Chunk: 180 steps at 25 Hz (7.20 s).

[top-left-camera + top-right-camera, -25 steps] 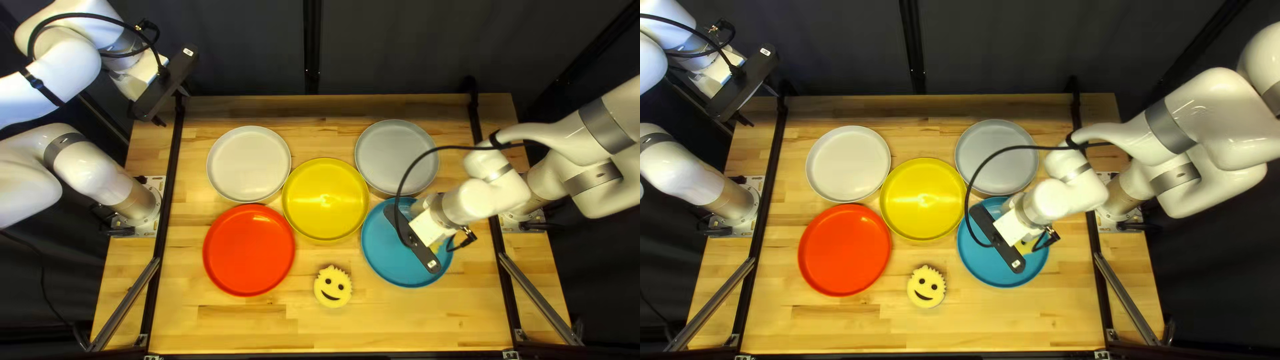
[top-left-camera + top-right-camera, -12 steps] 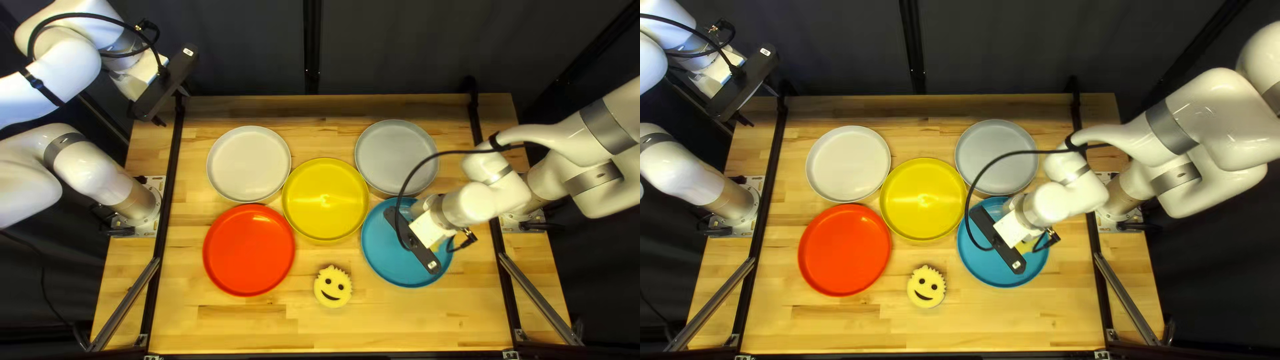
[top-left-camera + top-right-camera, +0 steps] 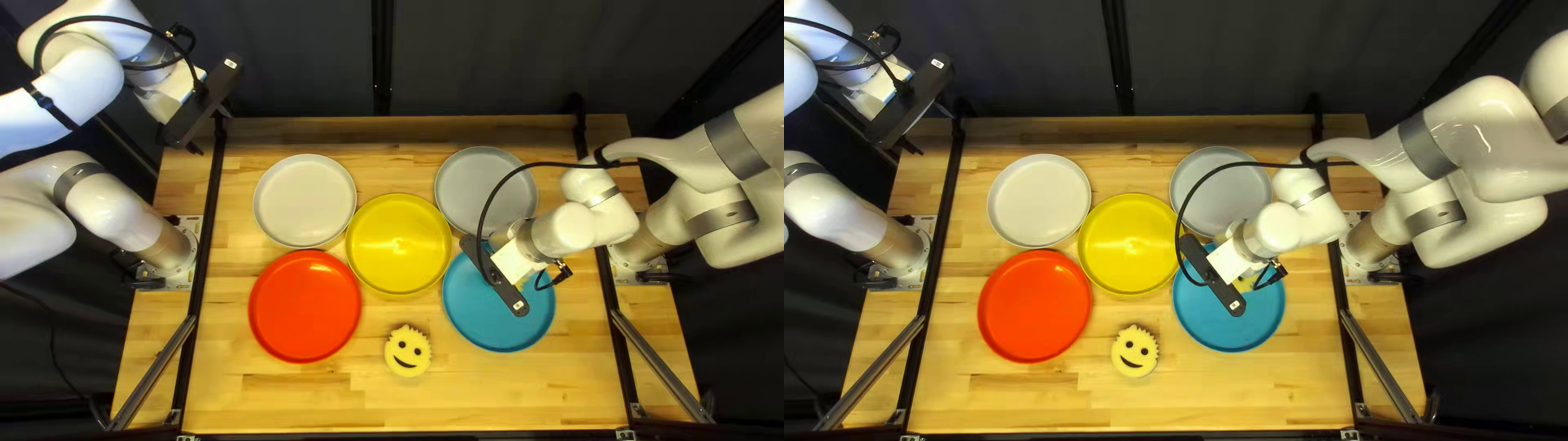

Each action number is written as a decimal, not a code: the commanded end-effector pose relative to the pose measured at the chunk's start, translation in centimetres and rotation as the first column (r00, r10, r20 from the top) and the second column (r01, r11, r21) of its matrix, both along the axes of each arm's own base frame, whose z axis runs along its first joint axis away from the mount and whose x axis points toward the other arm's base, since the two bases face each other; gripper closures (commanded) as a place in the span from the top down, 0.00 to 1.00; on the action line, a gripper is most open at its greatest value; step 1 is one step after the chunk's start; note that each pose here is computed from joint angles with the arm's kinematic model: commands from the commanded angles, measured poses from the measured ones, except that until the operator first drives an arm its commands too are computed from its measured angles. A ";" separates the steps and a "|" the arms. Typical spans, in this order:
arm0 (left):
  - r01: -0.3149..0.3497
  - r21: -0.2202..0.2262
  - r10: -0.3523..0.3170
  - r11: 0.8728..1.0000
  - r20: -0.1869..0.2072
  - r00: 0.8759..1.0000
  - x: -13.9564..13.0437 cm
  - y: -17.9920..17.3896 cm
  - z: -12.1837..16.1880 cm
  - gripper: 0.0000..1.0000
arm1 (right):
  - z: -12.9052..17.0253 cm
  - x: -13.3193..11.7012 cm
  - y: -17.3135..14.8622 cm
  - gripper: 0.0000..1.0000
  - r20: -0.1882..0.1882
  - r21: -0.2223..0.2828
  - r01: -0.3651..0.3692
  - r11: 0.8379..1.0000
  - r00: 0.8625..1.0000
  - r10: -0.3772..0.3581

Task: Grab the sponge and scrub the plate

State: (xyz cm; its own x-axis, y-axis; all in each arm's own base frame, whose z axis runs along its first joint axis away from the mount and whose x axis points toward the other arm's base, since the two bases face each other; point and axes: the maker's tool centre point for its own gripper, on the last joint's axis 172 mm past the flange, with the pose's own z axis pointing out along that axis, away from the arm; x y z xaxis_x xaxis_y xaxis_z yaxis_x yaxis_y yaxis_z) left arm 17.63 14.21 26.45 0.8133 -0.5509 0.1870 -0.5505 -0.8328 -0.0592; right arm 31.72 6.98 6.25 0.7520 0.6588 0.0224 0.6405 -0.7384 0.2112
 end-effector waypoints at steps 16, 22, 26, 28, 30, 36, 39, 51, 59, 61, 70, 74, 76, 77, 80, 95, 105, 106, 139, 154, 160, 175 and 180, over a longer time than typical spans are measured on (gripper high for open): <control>0.000 0.000 0.000 1.000 0.000 1.000 0.0 0.0 0.0 1.00 | 0.2 1.4 1.2 0.00 -0.015 0.021 0.001 1.000 1.000 0.000; 0.000 0.000 0.000 1.000 0.000 1.000 0.0 0.0 0.0 1.00 | 0.2 2.8 -2.0 0.00 -0.001 0.035 0.040 0.999 0.999 -0.040; 0.000 0.000 0.000 1.000 0.000 1.000 0.0 0.0 0.0 1.00 | -0.3 2.8 -3.6 0.00 0.007 0.053 0.061 0.997 0.998 -0.062; 0.000 0.000 0.000 1.000 0.000 1.000 0.0 0.0 0.0 1.00 | -0.5 2.6 -3.7 0.00 0.008 0.058 0.069 0.996 0.998 -0.070; 0.000 0.000 0.000 1.000 0.000 1.000 0.0 0.0 0.0 1.00 | -0.7 2.2 -3.2 0.00 0.007 0.064 0.074 0.995 0.997 -0.075; 0.000 0.000 0.000 1.000 0.000 1.000 0.0 0.0 0.0 1.00 | -1.1 0.4 1.5 0.00 -0.017 0.069 0.075 0.995 0.997 -0.074; 0.000 0.000 0.000 1.000 0.000 1.000 0.0 0.0 0.0 1.00 | -1.2 0.2 3.7 0.00 -0.036 0.069 0.076 0.995 0.997 -0.073; 0.000 0.000 0.000 1.000 0.000 1.000 0.0 0.0 0.0 1.00 | -1.8 3.0 2.6 0.00 -0.070 0.112 0.150 0.982 0.987 -0.142; 0.000 0.000 0.000 1.000 0.000 1.000 0.0 0.0 0.0 1.00 | -1.3 3.8 -3.5 0.00 -0.078 0.143 0.237 0.961 0.971 -0.228; 0.000 0.000 0.000 1.000 0.000 1.000 0.0 0.0 0.0 1.00 | -1.3 3.7 -4.0 0.00 -0.083 0.150 0.252 0.956 0.967 -0.242; 0.000 0.000 0.000 1.000 0.000 1.000 0.0 0.0 0.0 1.00 | -1.2 5.0 0.9 0.00 -0.076 0.135 0.231 0.964 0.972 -0.222; 0.000 0.000 0.000 1.000 0.000 1.000 0.0 0.0 0.0 1.00 | -1.8 6.9 2.9 0.00 -0.076 0.135 0.203 0.970 0.978 -0.194; 0.000 0.000 0.000 1.000 0.000 1.000 0.0 0.0 0.0 1.00 | -2.0 7.4 2.7 0.00 -0.078 0.140 0.203 0.969 0.978 -0.193; 0.000 0.000 0.000 1.000 0.000 1.000 0.0 0.0 0.0 1.00 | -2.0 7.5 2.3 0.00 -0.079 0.144 0.206 0.968 0.977 -0.196; 0.000 0.000 0.000 1.000 0.000 1.000 0.0 0.0 0.0 1.00 | -1.9 7.5 0.6 0.00 -0.082 0.161 0.227 0.961 0.973 -0.216; 0.000 0.000 0.000 1.000 0.000 1.000 0.0 0.0 0.0 1.00 | -1.1 4.9 -1.1 0.00 -0.089 0.186 0.298 0.936 0.954 -0.286; 0.000 0.000 0.000 1.000 0.000 1.000 0.0 0.0 0.0 1.00 | -1.1 6.2 4.5 0.00 -0.066 0.168 0.242 0.956 0.970 -0.234; 0.000 0.000 0.000 1.000 0.000 1.000 0.0 0.0 0.0 1.00 | -1.1 6.2 4.5 0.00 -0.065 0.171 0.240 0.956 0.970 -0.233; 0.000 0.000 0.000 1.000 0.000 1.000 0.0 0.0 0.0 1.00 | 4.1 12.0 -7.7 0.00 -0.063 0.260 0.327 0.909 0.945 -0.322; 0.000 0.000 0.000 1.000 0.000 1.000 0.0 0.0 0.0 1.00 | 1.9 20.8 -11.2 0.00 0.003 0.279 0.343 0.897 0.933 -0.359; 0.000 0.000 0.000 1.000 0.000 1.000 0.0 0.0 0.0 1.00 | 2.0 20.5 -10.9 0.00 0.006 0.267 0.330 0.906 0.939 -0.344; 0.000 0.000 0.000 1.000 0.000 1.000 0.0 0.0 0.0 1.00 | 0.7 21.6 -11.9 0.00 -0.001 0.262 0.311 0.914 0.947 -0.322; 0.000 0.000 0.000 1.000 0.000 1.000 0.0 0.0 0.0 1.00 | -0.3 22.5 -10.4 0.00 -0.012 0.248 0.284 0.926 0.957 -0.291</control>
State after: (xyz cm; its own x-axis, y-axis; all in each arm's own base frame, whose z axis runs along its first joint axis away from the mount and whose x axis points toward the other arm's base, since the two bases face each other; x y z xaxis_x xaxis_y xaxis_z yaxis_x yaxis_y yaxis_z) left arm 17.63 14.21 26.45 0.8133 -0.5509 0.1870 -0.5505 -0.8328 -0.0592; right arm 53.99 -3.98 6.23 0.9089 0.3746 0.1831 0.3790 -0.9253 0.0118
